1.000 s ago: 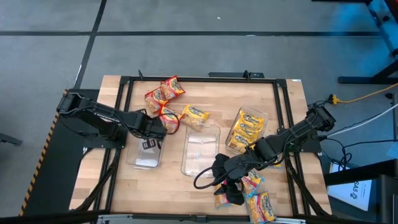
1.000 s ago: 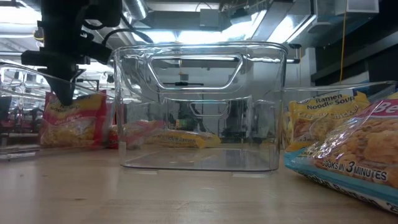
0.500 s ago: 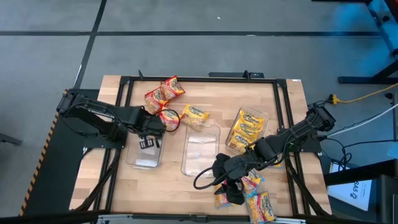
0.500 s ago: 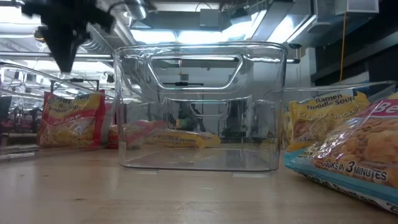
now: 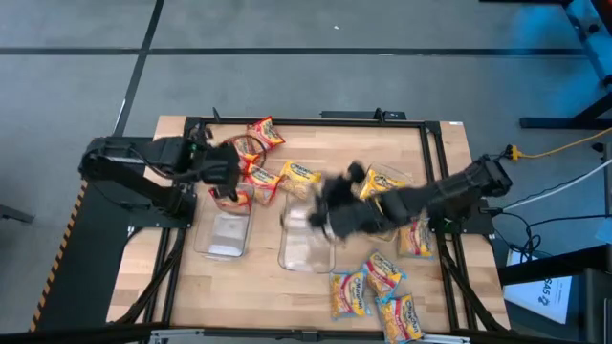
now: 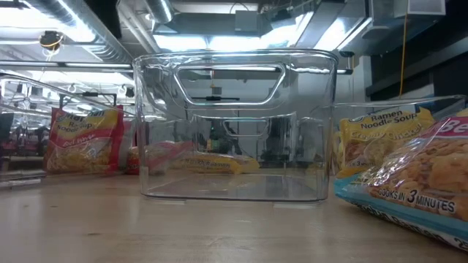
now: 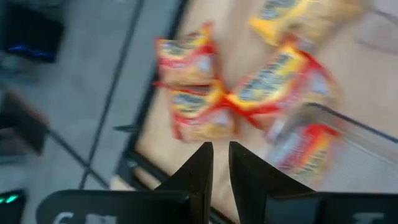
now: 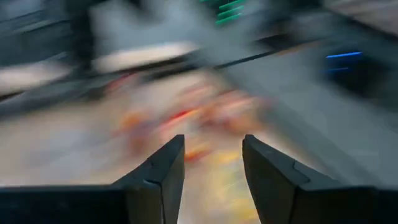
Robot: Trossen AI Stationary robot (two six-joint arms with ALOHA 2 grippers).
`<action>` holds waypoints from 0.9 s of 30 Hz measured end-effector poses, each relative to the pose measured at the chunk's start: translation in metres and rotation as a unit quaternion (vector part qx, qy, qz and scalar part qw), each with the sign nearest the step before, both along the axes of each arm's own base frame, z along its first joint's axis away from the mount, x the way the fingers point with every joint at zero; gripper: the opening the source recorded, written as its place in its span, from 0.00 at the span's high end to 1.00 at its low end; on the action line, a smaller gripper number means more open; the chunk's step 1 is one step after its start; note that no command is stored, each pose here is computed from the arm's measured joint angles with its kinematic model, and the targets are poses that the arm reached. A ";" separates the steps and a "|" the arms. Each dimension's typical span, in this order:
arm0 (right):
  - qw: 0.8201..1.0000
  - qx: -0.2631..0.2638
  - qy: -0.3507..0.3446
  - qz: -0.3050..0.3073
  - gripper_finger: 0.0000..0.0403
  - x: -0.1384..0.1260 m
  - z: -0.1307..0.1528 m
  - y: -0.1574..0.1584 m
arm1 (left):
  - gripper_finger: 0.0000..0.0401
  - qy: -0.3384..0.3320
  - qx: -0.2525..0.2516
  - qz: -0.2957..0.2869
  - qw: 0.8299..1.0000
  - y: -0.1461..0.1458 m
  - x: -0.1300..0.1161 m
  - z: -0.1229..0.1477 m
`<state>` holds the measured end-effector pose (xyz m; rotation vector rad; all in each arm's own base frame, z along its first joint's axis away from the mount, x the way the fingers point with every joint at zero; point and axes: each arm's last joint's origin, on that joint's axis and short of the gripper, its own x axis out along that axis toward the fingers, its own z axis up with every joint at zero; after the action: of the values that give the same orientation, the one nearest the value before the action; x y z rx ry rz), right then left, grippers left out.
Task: Sort Maruchan noodles
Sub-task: Put the yellow noodle pack into the right transparent bin
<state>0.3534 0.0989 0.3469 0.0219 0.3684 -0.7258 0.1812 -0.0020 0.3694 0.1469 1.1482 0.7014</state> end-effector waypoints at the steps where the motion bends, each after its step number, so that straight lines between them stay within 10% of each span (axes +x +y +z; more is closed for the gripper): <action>1: 0.999 -0.018 -0.014 -0.044 0.61 0.003 0.003 -0.014 | 0.89 -0.009 0.016 0.011 1.000 0.003 -0.004 0.002; 6: 0.989 -0.038 -0.033 -0.142 0.61 0.017 0.012 -0.093 | 0.89 -0.051 0.098 0.061 0.992 0.017 -0.018 0.014; 19: 0.970 0.224 -0.091 -0.008 0.61 -0.007 0.006 -0.271 | 0.89 -0.079 0.153 0.149 0.974 0.049 -0.034 0.026; 27: 0.938 0.331 -0.052 0.085 0.61 0.009 -0.039 -0.298 | 0.89 -0.122 -0.030 0.040 0.991 0.067 -0.012 0.010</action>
<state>0.3621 -0.1994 0.3075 0.6570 0.4941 -0.3997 0.1688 0.0646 0.3790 -0.0355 0.9423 0.7341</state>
